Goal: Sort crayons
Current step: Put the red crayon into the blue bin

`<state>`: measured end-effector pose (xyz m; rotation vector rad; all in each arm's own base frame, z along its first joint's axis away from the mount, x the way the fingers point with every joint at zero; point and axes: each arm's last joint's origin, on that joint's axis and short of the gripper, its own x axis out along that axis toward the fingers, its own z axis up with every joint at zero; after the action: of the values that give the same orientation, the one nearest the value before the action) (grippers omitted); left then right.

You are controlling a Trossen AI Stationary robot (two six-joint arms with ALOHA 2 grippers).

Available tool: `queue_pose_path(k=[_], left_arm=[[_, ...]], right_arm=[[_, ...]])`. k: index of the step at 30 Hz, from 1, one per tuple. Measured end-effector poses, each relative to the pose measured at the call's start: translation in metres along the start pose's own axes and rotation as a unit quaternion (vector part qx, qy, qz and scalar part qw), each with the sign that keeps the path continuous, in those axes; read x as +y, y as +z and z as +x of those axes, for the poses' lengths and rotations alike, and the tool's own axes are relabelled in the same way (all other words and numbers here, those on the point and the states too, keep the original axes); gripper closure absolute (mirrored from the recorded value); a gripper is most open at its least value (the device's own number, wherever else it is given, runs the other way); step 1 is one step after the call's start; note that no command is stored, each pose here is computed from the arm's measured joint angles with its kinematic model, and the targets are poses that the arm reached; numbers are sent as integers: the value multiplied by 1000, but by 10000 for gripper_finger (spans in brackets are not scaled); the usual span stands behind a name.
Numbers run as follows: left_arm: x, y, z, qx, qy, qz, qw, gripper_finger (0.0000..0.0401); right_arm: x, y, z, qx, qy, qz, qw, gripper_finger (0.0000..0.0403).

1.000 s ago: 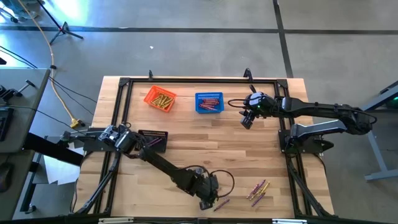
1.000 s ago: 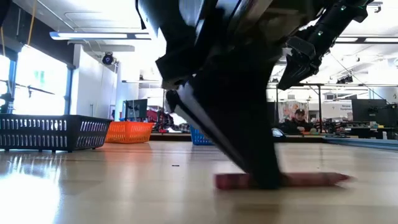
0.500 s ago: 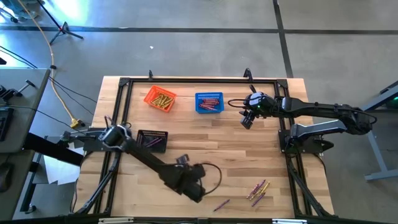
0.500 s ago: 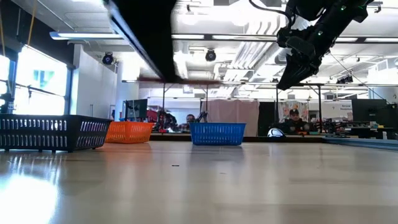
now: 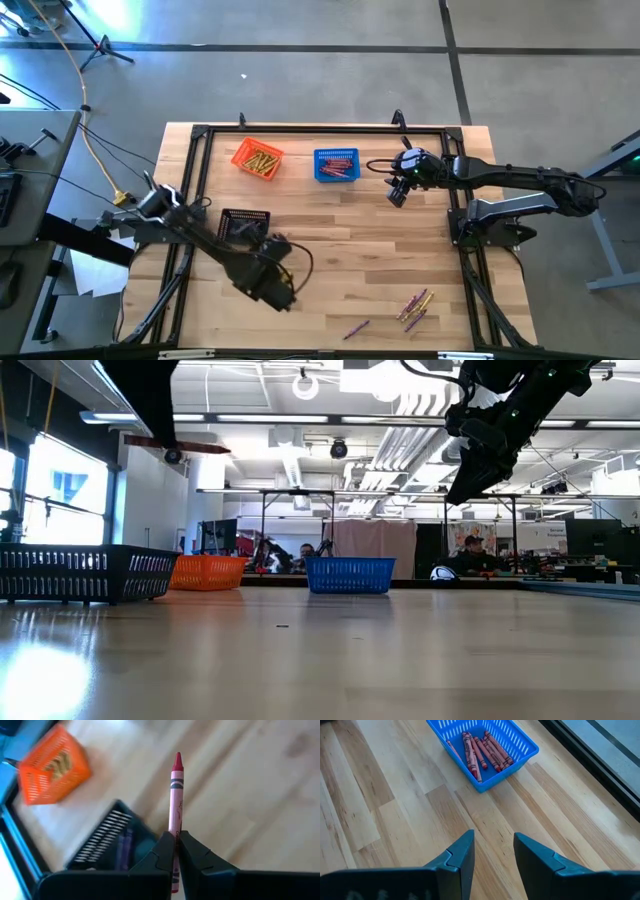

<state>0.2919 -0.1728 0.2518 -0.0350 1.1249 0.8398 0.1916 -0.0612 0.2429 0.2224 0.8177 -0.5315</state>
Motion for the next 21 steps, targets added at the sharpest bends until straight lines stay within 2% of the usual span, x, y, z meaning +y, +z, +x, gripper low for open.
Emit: queue_pose_path(k=[6, 10, 16, 21], left_arm=[[40, 9, 15, -55, -2, -41, 998, 396], [65, 21, 32, -74, -12, -47, 996, 396], [109, 42, 55, -61, -6, -44, 997, 395], [150, 63, 65, -30, -33, -41, 998, 395]], right_arm=[[0, 0, 0, 0, 0, 0, 1000, 279], [0, 0, 0, 0, 0, 0, 1000, 279], [0, 0, 0, 0, 0, 0, 1000, 279], [0, 0, 0, -2, -1, 13, 1000, 279]])
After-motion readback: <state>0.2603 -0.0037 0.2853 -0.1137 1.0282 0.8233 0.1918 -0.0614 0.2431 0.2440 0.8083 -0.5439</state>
